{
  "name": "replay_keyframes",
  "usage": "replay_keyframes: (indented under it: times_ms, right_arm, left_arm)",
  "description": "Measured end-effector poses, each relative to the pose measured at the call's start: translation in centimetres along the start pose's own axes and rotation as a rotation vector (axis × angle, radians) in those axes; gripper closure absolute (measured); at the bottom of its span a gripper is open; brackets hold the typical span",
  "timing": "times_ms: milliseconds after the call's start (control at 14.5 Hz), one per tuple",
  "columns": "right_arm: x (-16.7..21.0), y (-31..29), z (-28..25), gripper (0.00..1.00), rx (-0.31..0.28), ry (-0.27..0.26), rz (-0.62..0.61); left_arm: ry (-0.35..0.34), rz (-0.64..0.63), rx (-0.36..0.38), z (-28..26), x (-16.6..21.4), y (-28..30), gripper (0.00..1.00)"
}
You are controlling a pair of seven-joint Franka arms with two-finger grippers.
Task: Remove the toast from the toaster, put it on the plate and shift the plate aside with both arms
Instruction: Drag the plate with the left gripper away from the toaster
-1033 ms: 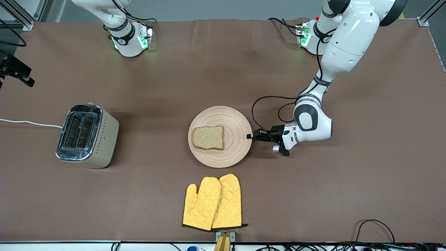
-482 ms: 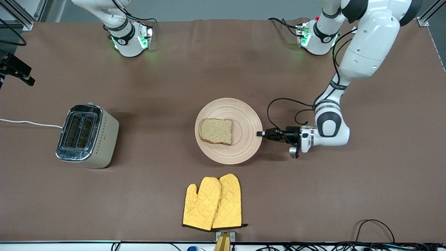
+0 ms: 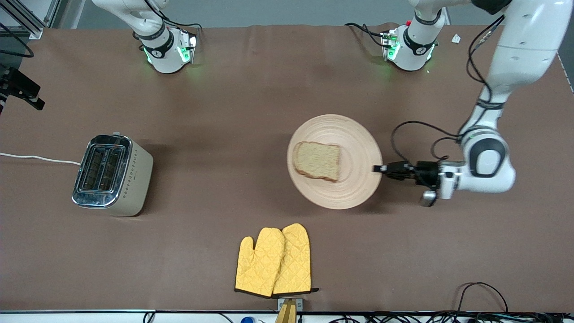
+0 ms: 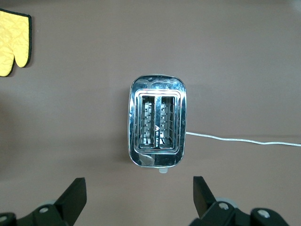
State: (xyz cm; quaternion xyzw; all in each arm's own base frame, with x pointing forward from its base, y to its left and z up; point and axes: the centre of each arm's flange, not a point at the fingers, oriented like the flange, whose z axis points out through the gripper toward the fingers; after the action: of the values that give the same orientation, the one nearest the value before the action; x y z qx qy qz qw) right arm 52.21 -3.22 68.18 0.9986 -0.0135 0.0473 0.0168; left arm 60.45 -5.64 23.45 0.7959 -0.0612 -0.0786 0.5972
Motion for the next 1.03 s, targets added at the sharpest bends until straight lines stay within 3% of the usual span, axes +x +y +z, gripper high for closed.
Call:
replay_keyframes:
  times_ms: [344,551,1033]
  right_arm:
    - [0.0,-0.3,0.0,0.00,0.000,-0.002,-0.006]
    - [0.0,-0.4,0.0,0.00,0.001,-0.002,-0.007]
    - [0.0,-0.4,0.0,0.00,0.001,-0.003,-0.008]
  left_arm:
    - [0.015,-0.023,0.138,-14.9,-4.4,-3.1,0.91]
    - [0.054,-0.053,0.192,-20.8,-7.3,-5.5,0.91]
    - [0.069,0.015,0.149,-23.1,-9.9,-13.8,0.91]
